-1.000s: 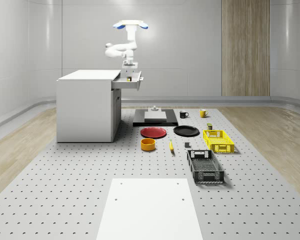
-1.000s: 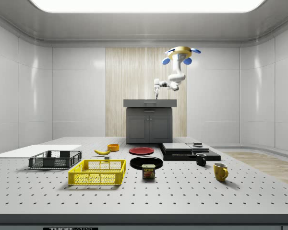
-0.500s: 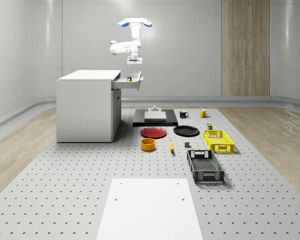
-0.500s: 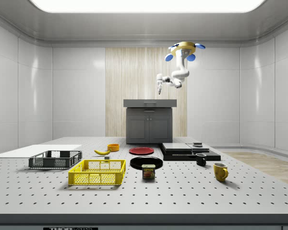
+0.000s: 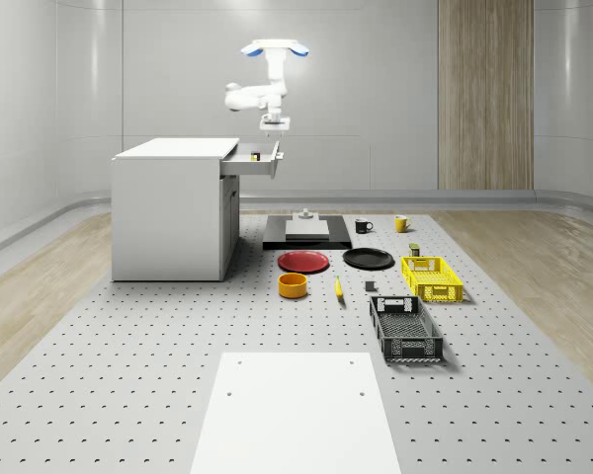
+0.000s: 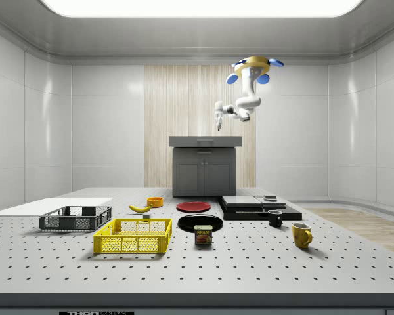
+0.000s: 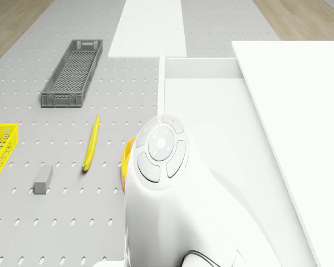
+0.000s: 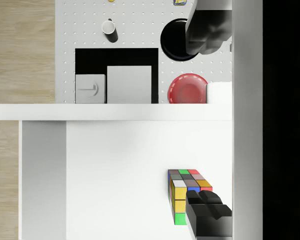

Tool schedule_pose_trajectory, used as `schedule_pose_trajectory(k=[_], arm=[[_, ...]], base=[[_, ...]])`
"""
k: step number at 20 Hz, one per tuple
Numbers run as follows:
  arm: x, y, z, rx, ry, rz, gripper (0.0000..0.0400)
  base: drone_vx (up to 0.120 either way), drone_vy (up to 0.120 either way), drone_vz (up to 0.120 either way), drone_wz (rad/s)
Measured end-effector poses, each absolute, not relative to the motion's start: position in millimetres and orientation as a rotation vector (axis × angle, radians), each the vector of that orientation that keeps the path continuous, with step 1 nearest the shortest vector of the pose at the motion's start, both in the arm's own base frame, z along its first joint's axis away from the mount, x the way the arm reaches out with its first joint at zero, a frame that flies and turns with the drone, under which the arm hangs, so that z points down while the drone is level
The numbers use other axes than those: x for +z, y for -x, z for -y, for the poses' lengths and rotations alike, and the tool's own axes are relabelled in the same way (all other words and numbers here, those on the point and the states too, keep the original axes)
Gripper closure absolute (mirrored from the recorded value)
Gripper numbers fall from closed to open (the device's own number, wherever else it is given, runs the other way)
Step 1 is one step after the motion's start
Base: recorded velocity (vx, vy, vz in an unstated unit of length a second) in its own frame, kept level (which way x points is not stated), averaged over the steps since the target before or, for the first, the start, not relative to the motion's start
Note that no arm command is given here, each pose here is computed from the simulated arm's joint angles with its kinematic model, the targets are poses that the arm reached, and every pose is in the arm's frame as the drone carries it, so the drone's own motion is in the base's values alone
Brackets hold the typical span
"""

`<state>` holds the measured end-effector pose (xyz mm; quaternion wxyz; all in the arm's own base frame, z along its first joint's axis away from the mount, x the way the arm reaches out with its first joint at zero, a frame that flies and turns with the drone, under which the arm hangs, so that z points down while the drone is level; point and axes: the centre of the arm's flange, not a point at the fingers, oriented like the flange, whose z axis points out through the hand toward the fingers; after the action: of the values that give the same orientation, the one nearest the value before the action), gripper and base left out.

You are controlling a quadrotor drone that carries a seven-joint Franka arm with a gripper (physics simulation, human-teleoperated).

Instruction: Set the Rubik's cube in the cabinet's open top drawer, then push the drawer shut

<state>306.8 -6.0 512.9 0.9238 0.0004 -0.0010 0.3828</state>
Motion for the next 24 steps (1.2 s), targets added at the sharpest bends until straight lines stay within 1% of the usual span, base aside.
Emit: schedule_pose_trajectory(k=[9,13,17,21,24], arm=[[512.7,-306.8,6.0,0.786,-0.001,0.002,0.0],[512.7,-306.8,5.9,0.786,-0.001,0.002,0.0],[512.7,-306.8,5.9,0.786,-0.001,0.002,0.0],[512.7,-306.8,5.9,0.786,-0.001,0.002,0.0],[512.7,-306.8,5.9,0.786,-0.001,0.002,0.0]], base=[[0.0,0.12,-0.009,0.0],[0.0,0.12,-0.12,0.0],[0.0,0.12,-0.02,0.0],[0.0,0.12,-0.12,0.0],[0.0,0.12,-0.013,0.0]])
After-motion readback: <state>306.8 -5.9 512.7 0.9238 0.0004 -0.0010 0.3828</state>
